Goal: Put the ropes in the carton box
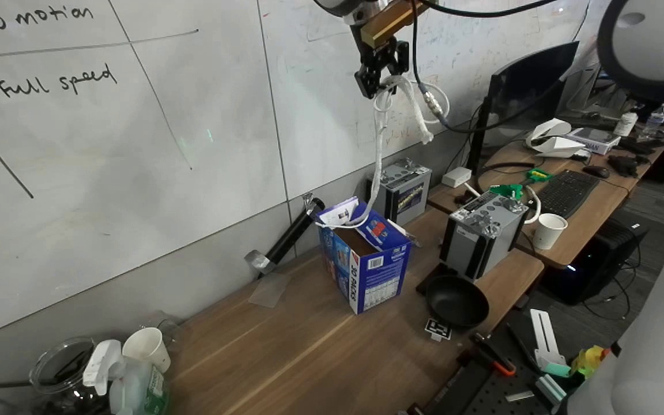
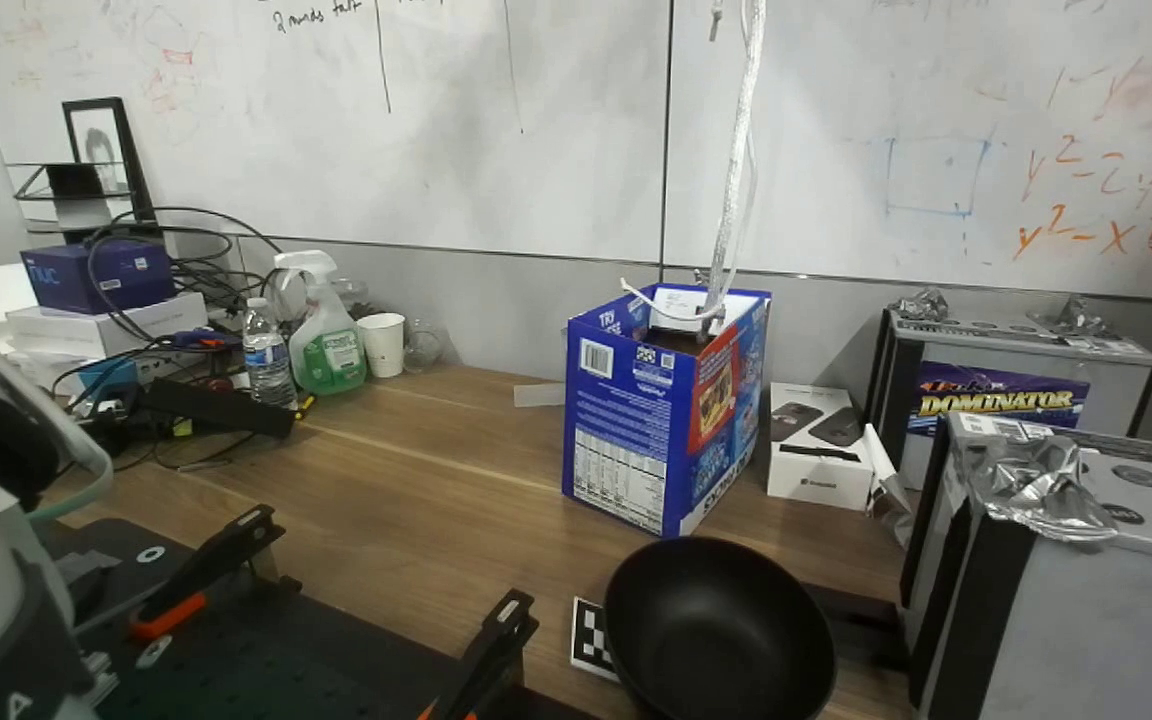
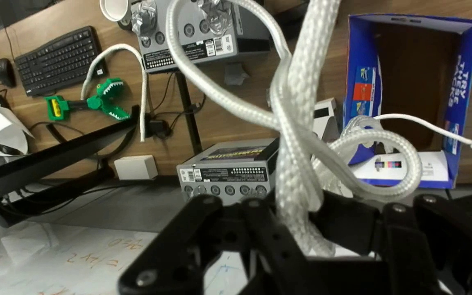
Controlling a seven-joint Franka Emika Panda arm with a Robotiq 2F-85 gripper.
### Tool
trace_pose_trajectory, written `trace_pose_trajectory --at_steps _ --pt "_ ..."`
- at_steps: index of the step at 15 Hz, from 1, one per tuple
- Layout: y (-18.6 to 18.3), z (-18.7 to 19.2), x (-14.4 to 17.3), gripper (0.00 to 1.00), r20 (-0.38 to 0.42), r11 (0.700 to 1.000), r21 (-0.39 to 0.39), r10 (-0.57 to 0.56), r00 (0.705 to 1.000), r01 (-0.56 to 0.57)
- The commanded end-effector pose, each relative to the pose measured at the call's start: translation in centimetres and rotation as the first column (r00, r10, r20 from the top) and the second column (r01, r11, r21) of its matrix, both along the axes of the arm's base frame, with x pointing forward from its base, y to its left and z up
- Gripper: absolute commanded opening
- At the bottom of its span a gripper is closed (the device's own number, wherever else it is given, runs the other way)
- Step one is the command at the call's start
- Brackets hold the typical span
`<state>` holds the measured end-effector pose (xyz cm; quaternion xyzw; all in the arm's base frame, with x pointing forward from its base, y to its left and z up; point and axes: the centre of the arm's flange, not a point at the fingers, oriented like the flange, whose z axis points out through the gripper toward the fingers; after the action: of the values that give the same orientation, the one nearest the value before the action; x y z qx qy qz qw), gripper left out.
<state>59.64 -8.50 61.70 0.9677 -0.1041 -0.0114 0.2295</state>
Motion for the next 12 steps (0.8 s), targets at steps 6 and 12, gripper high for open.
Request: trace_pose_trajectory --at_steps 6,12 --pt "0.3 -7.8 0.0 0.04 -0.135 0.986 0.157 0.068 0.988 -0.046" --pt "0.9 -12.8 -0.4 0.04 -0.118 0.947 0.313 0.116 0.986 -0.074"
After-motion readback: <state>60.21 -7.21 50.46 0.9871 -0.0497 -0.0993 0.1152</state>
